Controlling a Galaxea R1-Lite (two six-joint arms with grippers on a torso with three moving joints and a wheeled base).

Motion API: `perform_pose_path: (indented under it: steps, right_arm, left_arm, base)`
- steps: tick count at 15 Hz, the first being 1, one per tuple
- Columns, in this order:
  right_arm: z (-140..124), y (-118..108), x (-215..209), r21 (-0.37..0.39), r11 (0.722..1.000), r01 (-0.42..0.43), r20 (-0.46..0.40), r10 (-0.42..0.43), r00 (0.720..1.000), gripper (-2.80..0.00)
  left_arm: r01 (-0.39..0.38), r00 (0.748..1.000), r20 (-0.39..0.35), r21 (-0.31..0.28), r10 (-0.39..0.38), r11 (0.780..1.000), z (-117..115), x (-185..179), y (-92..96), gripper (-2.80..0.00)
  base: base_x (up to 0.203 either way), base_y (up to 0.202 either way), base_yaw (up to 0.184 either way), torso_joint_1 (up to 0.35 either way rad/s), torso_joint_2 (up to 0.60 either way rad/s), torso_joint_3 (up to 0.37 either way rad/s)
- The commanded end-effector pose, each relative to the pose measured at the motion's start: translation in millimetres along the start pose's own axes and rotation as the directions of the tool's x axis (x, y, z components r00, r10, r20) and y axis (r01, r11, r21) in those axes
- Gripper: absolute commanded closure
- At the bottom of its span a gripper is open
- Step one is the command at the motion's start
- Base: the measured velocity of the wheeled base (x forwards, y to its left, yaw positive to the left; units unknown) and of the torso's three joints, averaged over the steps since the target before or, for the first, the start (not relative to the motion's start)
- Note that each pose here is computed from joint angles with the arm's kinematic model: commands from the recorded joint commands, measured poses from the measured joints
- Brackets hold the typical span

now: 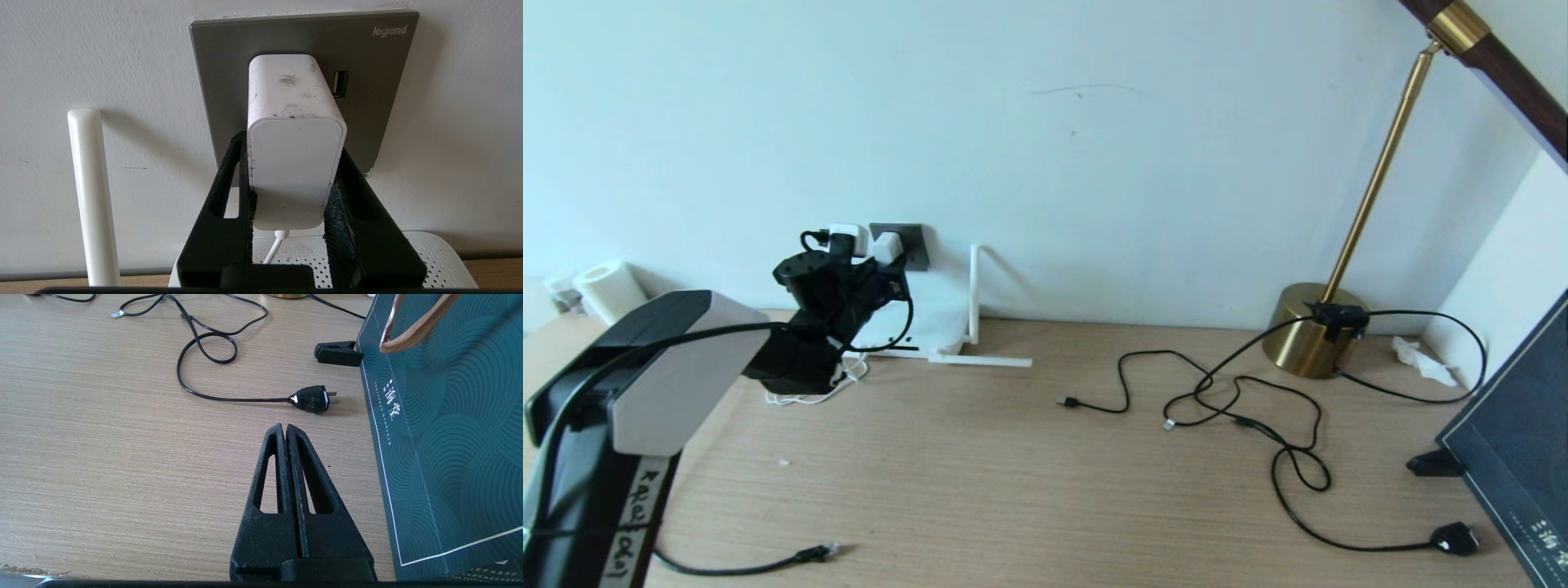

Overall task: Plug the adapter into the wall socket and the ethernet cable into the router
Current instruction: Plug plug into socket

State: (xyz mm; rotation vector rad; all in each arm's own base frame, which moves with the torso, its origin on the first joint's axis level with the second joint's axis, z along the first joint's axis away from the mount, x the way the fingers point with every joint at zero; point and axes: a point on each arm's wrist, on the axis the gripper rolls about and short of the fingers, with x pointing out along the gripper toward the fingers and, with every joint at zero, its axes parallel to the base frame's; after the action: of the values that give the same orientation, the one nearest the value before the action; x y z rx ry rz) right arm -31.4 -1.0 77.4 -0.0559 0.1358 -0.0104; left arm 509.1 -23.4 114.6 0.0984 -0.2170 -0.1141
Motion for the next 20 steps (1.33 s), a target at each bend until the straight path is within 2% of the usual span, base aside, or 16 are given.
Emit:
perform_pose_path:
  steps: [1, 7, 8, 17, 20]
  right_arm:
    - [0, 0, 0, -0.001, 1.0, 0.0, -0.001, 0.0, 1.0, 0.0]
    - [0, 0, 0, -0.001, 1.0, 0.0, -0.001, 0.0, 1.0, 0.0]
    - [0, 0, 0, -0.001, 1.0, 0.0, -0.001, 0.0, 1.0, 0.0]
    - [0, 0, 0, -0.001, 1.0, 0.0, -0.001, 0.0, 1.0, 0.0]
    - [0, 0, 0, -0.001, 1.0, 0.0, -0.001, 0.0, 1.0, 0.0]
  left_arm:
    - [0.0, 1.0, 0.007, 0.001, 0.0, 1.0, 1, 2, 0.2, 0.0]
    - [0.002, 1.0, 0.002, 0.003, -0.002, 1.0, 4, 4, 0.3, 0.0]
    - [0.002, 1.0, 0.003, 0.004, -0.002, 1.0, 4, 4, 0.3, -2.8]
    - [-0.002, 1.0, 0.02, 0.008, 0.002, 1.0, 15, 1, 1.2, -2.8]
    - [-0.001, 1.0, -0.01, 0.005, 0.001, 1.0, 25, -17, 1.4, -2.8]
  base:
    - [0.0, 0.0, 0.0, 0.0, 0.0, 0.0]
    - [0.0, 0.0, 0.0, 0.0, 0.0, 0.0]
    - [0.0, 0.0, 0.0, 0.0, 0.0, 0.0]
    - [0.0, 0.0, 0.0, 0.0, 0.0, 0.0]
    - [0.0, 0.0, 0.0, 0.0, 0.0, 0.0]
